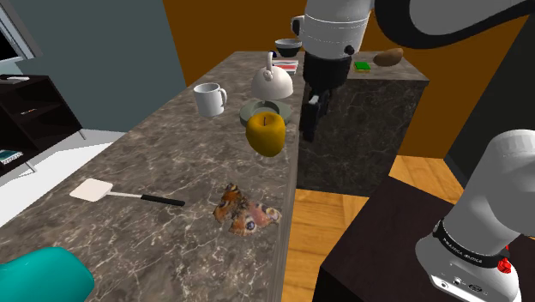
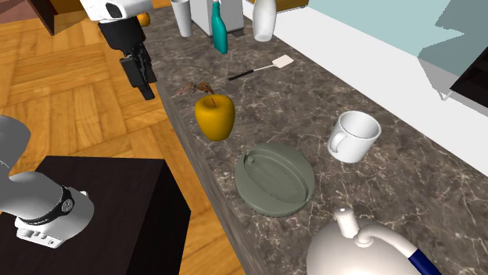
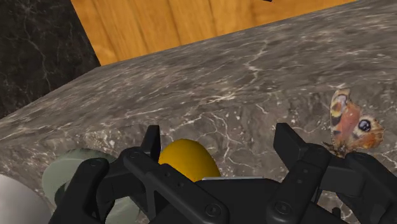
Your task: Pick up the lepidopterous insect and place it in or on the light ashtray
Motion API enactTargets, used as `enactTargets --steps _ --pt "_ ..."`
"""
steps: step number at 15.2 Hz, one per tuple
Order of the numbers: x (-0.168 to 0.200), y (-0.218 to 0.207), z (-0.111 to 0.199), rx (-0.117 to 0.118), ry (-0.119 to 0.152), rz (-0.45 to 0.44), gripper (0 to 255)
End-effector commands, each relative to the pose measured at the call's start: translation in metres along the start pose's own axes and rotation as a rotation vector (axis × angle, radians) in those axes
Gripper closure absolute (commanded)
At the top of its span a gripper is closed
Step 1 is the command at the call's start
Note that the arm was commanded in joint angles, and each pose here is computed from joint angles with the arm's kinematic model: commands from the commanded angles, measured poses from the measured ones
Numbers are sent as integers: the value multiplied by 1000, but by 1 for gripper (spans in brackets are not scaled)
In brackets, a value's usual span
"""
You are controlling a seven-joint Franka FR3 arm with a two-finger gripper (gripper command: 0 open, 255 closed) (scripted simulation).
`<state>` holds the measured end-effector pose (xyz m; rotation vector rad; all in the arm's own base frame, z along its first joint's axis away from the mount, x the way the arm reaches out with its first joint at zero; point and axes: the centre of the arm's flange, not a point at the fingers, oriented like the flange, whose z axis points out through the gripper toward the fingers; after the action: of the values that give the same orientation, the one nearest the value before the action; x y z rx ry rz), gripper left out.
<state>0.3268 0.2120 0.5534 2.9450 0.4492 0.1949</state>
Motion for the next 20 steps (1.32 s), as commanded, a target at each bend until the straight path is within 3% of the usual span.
enactTargets --steps 1,14,20 --pt "6 -27 8 -1 -3 -14 0" --pt "41 -189 58 -15 -24 -106 0" --pt "40 -189 90 -15 -24 -106 0"
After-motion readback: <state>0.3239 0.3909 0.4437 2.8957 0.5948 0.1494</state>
